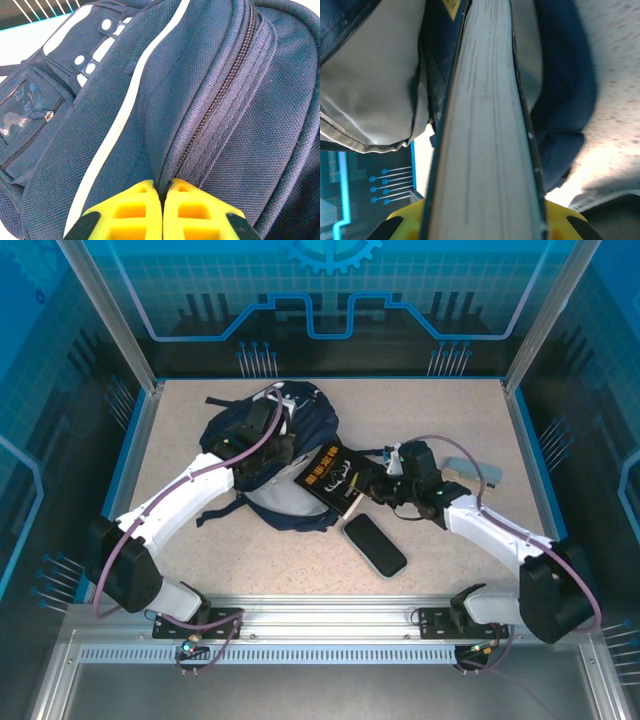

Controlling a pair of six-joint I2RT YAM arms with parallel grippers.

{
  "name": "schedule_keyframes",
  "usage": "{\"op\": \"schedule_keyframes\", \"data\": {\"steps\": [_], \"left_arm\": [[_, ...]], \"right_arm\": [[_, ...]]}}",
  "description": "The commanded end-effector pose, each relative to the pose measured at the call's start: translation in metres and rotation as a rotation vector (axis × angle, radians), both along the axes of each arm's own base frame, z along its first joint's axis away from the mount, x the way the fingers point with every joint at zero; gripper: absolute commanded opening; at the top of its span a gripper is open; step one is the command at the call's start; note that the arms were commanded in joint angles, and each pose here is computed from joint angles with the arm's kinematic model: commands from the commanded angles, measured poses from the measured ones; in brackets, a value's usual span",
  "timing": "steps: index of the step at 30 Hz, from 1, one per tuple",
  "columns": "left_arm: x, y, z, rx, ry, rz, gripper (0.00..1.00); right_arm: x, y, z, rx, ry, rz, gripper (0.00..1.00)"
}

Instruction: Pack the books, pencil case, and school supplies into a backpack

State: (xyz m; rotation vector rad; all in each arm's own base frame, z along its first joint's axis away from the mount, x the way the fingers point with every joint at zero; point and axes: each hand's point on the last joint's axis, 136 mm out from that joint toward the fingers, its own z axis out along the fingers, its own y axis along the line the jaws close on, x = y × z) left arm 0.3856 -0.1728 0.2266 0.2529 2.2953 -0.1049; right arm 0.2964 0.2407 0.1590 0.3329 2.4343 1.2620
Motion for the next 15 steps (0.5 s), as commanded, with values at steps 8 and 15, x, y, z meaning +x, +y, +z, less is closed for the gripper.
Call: {"op": "schedule_keyframes", "data": {"steps": [8, 15], "left_arm": [[0.014, -0.015, 0.068, -0.157, -0.177, -0.003, 0.00], [0.015, -0.016, 0.066, -0.163, -0.173, 0.001, 0.00]], "right_arm": [[0.056, 0.075, 0.048, 0.240, -0.114, 0.044, 0.10], [0.093, 0.105, 0.008, 0.222, -0.056, -0.027, 0.10]]}}
